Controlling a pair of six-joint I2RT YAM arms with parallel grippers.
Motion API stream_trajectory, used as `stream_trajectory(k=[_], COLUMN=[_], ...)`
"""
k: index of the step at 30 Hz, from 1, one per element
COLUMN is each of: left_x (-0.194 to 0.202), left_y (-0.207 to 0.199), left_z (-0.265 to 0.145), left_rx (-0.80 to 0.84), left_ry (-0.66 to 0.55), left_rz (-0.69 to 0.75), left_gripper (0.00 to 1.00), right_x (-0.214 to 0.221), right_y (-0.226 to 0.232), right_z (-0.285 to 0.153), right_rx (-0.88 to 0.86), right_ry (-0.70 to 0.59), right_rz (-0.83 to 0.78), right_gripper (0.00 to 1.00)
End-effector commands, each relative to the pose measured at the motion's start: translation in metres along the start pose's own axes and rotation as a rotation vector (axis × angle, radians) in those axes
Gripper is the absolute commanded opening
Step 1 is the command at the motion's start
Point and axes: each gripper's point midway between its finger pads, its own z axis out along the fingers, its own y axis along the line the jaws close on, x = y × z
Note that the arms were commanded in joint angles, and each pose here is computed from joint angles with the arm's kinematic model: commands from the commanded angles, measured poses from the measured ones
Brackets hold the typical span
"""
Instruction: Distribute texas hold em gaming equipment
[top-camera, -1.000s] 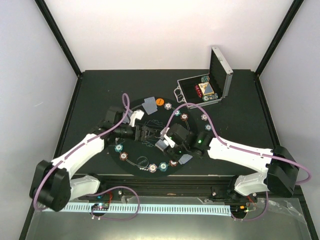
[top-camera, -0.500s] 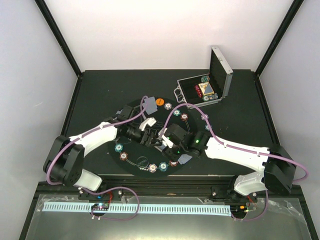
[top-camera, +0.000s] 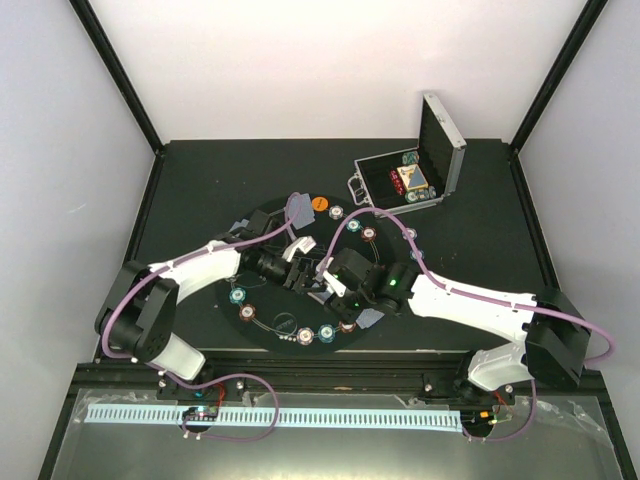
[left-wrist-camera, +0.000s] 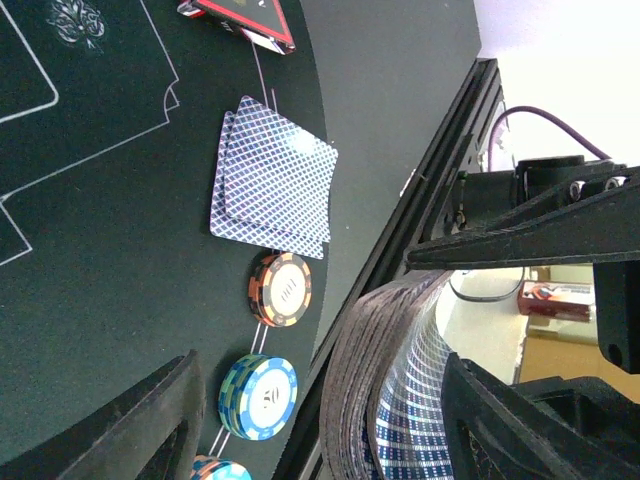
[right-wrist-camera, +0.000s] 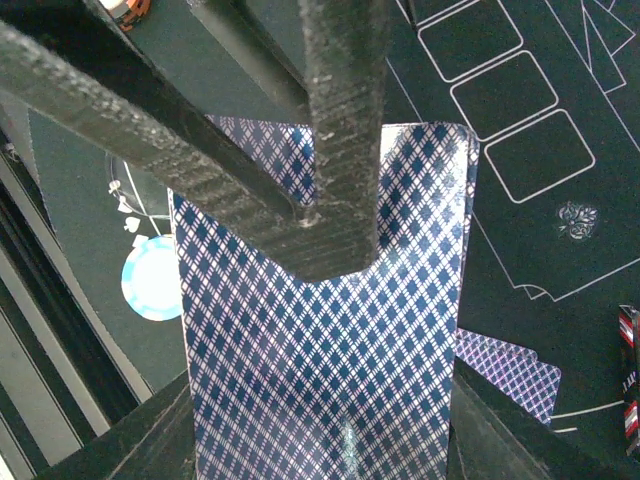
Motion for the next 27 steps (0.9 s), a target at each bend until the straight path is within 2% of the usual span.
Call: stream_trajectory(k=[1, 9, 27], left_x=[-0.014, -0.009, -0.01], left_y=[-0.011, -0.001, 0.004], left_z=[0.0, 0.005, -0.008], left_rx=[0.035, 0.027, 0.001], left_ry=[-0.013, 0.029, 0.009], left_rz=[0.033, 0.003, -0.009], left_gripper=[0.66, 0.47, 0.31], right_x=[-0.013, -0.013, -0.006], right_y=[0.005, 0.004, 0.002], right_z=[-0.006, -0.005, -0.006], right_rx=[-0.011, -0.008, 0.001], right_ry=[-0.048, -0.048, -0.045], right_rz=[-0.02, -0.022, -0.014], right_gripper=[0.55, 0.55, 0.55])
